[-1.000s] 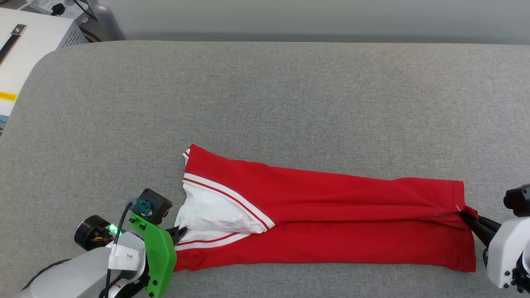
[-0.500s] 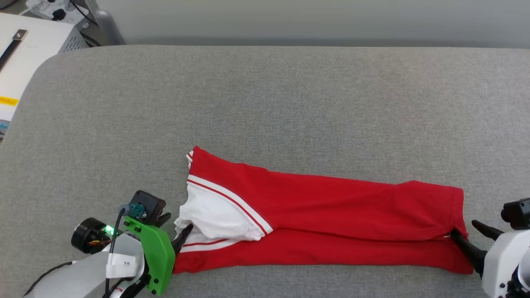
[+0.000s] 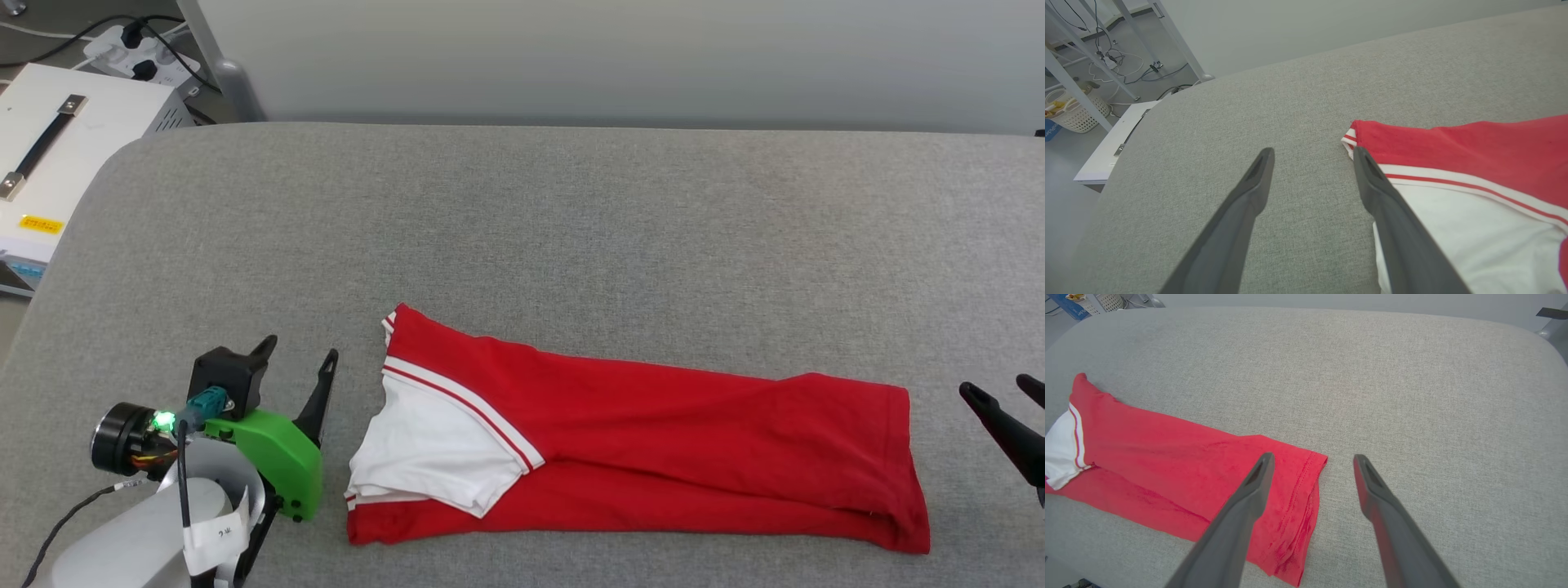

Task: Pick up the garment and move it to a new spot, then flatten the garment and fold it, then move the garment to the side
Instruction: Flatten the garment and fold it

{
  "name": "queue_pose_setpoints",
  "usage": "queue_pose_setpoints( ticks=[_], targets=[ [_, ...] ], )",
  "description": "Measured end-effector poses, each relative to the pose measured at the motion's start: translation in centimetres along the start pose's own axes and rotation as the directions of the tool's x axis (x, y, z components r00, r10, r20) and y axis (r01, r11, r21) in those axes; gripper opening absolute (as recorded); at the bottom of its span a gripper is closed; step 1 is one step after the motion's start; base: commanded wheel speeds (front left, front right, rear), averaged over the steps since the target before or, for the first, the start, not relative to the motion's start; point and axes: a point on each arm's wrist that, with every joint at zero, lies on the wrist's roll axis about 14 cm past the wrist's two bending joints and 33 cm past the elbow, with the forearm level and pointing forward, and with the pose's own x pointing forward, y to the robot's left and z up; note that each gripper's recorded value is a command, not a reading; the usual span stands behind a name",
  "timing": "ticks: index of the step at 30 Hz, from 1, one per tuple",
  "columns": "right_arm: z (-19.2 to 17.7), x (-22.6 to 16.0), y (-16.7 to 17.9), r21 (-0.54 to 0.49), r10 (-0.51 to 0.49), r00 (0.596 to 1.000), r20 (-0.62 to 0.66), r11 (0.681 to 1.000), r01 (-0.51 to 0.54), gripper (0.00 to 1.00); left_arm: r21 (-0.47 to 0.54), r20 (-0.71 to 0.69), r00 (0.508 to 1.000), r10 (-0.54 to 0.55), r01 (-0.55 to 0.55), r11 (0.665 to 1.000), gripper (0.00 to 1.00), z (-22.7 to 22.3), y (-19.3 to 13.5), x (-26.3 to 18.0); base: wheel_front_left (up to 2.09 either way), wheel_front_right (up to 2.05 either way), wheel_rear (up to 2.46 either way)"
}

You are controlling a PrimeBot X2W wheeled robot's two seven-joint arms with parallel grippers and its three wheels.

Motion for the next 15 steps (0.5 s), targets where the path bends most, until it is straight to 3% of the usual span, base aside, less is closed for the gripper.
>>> queue_pose_setpoints(
  ticks=[9, 15],
  targets=[
    [-5.0, 0.6, -1.8, 0.141, -0.009, 0.962, -0.272, 0.989, 0.049, 1.00, 0.003, 0.166, 0.979, 0.119, -0.121, 0.993, 1.00, 3.3, 0.8, 0.1, 0.00, 0.00, 0.00],
    [-6.6, 2.7, -1.3, 0.201, 0.024, 0.943, -0.331, 0.978, 0.046, 1.00, -0.022, 0.235, 0.949, 0.209, -0.210, 0.977, 1.00, 4.0, 1.9, -0.6, 0.00, 0.00, 0.00]
  ],
)
